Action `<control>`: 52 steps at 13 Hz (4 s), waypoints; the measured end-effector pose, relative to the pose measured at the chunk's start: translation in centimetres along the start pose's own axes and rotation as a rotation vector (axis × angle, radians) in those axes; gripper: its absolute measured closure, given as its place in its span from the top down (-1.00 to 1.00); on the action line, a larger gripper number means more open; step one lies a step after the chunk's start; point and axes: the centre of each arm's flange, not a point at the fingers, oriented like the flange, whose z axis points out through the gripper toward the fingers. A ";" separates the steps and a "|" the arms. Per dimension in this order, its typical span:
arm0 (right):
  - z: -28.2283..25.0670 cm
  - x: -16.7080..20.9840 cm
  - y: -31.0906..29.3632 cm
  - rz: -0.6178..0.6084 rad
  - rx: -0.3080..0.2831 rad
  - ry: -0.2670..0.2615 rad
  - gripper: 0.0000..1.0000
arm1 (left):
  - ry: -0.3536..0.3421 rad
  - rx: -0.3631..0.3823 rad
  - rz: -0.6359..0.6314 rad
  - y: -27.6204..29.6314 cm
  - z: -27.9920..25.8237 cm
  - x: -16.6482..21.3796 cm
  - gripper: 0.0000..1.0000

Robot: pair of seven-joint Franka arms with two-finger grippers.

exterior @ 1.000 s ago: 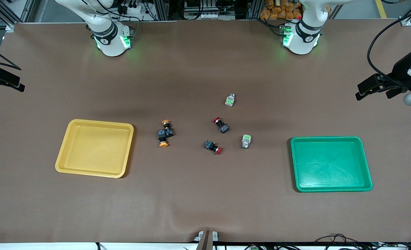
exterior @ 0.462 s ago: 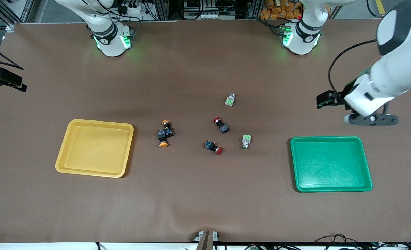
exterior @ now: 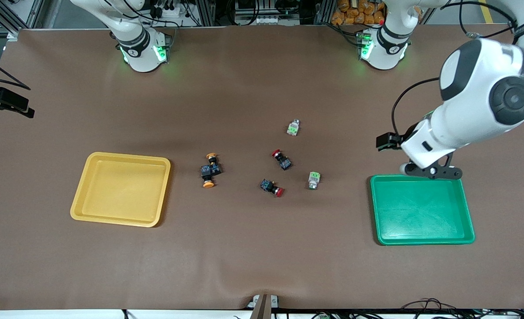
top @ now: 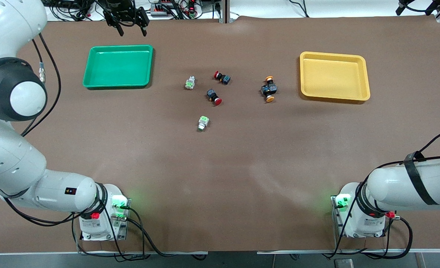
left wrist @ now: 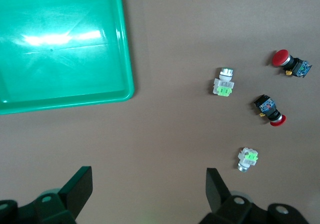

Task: Place green and yellow buttons in trays
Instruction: 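Move the left gripper over the green-capped white button, then grasp the green button with the left gripper while the right gripper reaches out, then place the green button in the green tray while the right gripper grasps yellow button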

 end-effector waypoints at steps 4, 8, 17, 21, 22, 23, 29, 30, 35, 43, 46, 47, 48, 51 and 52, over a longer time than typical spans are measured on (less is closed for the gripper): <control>0.1 0.1 -0.2 -0.010 0.000 -0.001 1.00 | -0.069 0.004 0.013 2.3 5.9 1.9 1.00; 0.2 0.4 -1.7 -0.049 -0.002 0.001 1.00 | -0.042 -0.007 0.006 5.9 11.2 4.0 1.00; 0.5 0.6 -2.6 -0.067 -0.004 0.003 1.00 | -0.014 -0.032 -0.051 11.2 24.2 6.7 1.00; 1.1 1.0 -6.0 -0.066 -0.006 -0.007 1.00 | -0.015 -0.031 -0.047 13.4 26.9 6.2 1.00; 1.4 1.1 -7.4 -0.059 -0.008 -0.011 1.00 | -0.021 -0.030 -0.048 13.8 28.0 6.1 1.00; 1.6 1.2 -8.9 -0.051 -0.011 -0.014 1.00 | -0.028 -0.028 -0.047 14.0 28.9 6.1 1.00; 2.1 0.4 -15.6 0.000 -0.022 -0.020 1.00 | -0.048 -0.020 -0.065 13.5 30.8 6.2 0.19; 2.3 0.2 -17.1 0.007 -0.026 -0.022 1.00 | -0.048 -0.020 -0.088 13.5 30.8 6.2 0.00; 3.8 -0.5 -23.1 0.014 0.001 -0.039 1.00 | -0.010 -0.031 -0.124 13.1 28.8 7.2 -0.17; 11.4 1.3 -31.6 -0.019 -0.011 -0.043 1.00 | -0.014 -0.031 -0.201 7.5 22.3 9.2 -0.17; 14.2 3.0 -32.0 -0.009 -0.001 -0.042 1.00 | 0.000 0.008 -0.211 5.0 22.1 9.8 -0.17; 16.0 3.9 -32.3 -0.005 0.005 -0.043 1.00 | 0.006 0.029 -0.211 3.7 22.1 10.1 -0.17; 17.8 4.7 -32.7 -0.001 0.009 -0.046 1.00 | 0.004 0.046 -0.208 2.3 22.0 10.3 -0.17; 22.2 6.5 -33.2 0.007 0.013 -0.048 1.00 | -0.023 0.070 -0.177 -1.9 22.4 10.7 -0.17; 23.2 7.0 -33.4 0.009 0.015 -0.042 1.00 | -0.028 0.069 -0.166 -3.0 22.5 10.8 -0.17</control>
